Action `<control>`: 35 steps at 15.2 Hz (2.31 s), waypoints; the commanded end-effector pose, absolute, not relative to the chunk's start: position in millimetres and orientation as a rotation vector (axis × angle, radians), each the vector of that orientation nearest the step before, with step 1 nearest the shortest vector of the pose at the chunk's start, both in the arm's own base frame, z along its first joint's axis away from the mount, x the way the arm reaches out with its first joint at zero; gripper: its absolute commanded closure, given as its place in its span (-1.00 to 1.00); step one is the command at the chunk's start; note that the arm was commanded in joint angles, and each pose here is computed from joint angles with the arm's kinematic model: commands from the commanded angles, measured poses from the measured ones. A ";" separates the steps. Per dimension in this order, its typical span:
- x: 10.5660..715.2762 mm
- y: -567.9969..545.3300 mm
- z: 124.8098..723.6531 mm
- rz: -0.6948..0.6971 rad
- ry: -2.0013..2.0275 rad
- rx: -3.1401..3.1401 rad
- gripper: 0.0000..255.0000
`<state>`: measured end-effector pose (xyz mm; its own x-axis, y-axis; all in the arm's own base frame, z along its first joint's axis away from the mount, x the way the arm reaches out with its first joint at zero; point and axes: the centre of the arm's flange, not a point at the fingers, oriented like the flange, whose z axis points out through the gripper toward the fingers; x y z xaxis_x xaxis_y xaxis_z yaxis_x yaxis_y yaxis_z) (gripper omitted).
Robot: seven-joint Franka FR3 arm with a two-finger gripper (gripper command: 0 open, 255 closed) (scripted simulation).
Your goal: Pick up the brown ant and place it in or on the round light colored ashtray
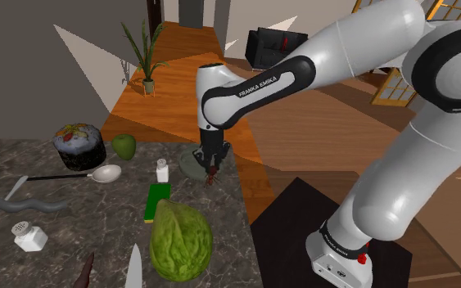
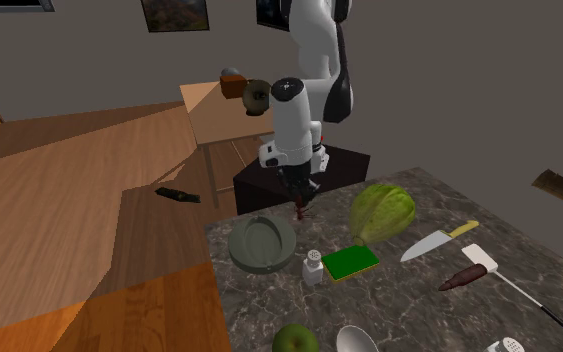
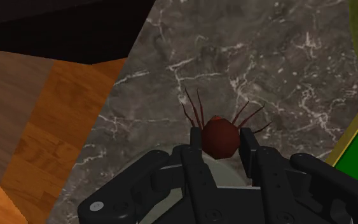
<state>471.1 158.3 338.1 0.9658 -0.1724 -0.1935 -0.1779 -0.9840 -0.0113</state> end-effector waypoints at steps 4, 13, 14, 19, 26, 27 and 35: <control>529.1 126.4 337.3 0.300 0.275 -3.087 1.00; 569.7 104.3 304.8 0.300 0.275 -3.087 1.00; 569.7 104.3 299.5 0.300 0.275 -3.087 1.00; 569.7 104.3 273.1 0.300 0.275 -3.087 1.00; 569.7 104.3 270.8 0.300 0.275 -3.087 1.00; 569.7 104.3 270.9 0.300 0.275 -3.087 1.00; 574.7 103.2 296.7 0.300 0.275 -3.087 -1.00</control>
<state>574.2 106.3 288.3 0.9661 -0.1723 -0.1924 -0.1776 -0.9840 -0.0107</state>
